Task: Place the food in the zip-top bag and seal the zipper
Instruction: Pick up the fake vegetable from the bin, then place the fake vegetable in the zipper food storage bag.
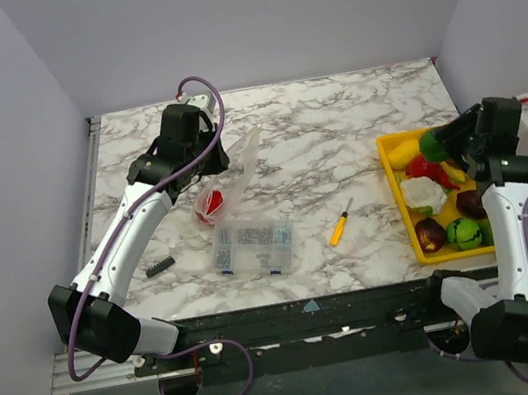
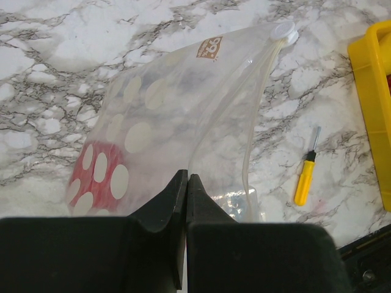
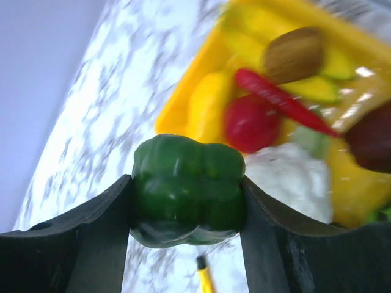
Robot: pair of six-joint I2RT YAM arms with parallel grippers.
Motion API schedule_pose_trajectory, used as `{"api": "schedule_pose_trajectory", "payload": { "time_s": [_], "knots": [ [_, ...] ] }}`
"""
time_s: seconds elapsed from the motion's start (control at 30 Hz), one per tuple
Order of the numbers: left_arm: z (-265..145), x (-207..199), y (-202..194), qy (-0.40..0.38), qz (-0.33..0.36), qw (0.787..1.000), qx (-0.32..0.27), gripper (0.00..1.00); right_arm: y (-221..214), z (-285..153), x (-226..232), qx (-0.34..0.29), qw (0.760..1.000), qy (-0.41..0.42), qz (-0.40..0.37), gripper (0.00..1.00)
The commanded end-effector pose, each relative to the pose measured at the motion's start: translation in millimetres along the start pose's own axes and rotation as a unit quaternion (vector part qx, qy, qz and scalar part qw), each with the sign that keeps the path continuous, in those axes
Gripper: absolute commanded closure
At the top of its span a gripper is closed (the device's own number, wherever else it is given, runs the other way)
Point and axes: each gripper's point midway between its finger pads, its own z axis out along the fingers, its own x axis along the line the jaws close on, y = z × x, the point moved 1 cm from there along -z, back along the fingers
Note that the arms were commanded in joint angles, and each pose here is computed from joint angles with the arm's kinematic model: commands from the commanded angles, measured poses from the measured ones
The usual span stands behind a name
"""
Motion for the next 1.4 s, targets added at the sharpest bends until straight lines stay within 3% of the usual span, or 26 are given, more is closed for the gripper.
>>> {"api": "schedule_pose_trajectory", "payload": {
  "time_s": [0.0,0.27,0.47,0.53,0.67,0.83,1.13,1.37],
  "knots": [
    [-2,-3,6,-0.010,-0.001,1.000,-0.008,1.00,-41,-8,72,0.069,0.989,0.122,-0.050,0.82],
    [-2,-3,6,-0.009,-0.001,1.000,-0.008,1.00,-153,-63,179,0.092,0.942,0.255,-0.198,0.82],
    [-4,-3,8,-0.009,-0.001,1.000,-0.014,1.00,-246,-131,242,0.059,0.875,0.337,-0.343,0.81],
    [-4,-2,7,-0.008,-0.001,1.000,-0.012,1.00,-262,-149,260,0.070,0.864,0.376,-0.329,0.82],
    [-7,-2,9,-0.009,-0.001,1.000,-0.016,1.00,-259,-176,288,0.078,0.858,0.459,-0.217,0.81],
    [-10,-4,10,-0.015,-0.003,1.000,-0.022,1.00,-229,-182,298,0.037,0.872,0.475,-0.112,0.82],
    [-10,-7,10,-0.036,-0.024,0.999,-0.017,1.00,-245,-185,326,0.052,0.864,0.498,-0.058,0.84],
    [-9,-3,11,-0.045,-0.050,0.998,-0.020,1.00,-288,-142,293,0.087,0.893,0.439,-0.054,0.83]
  ]
}}
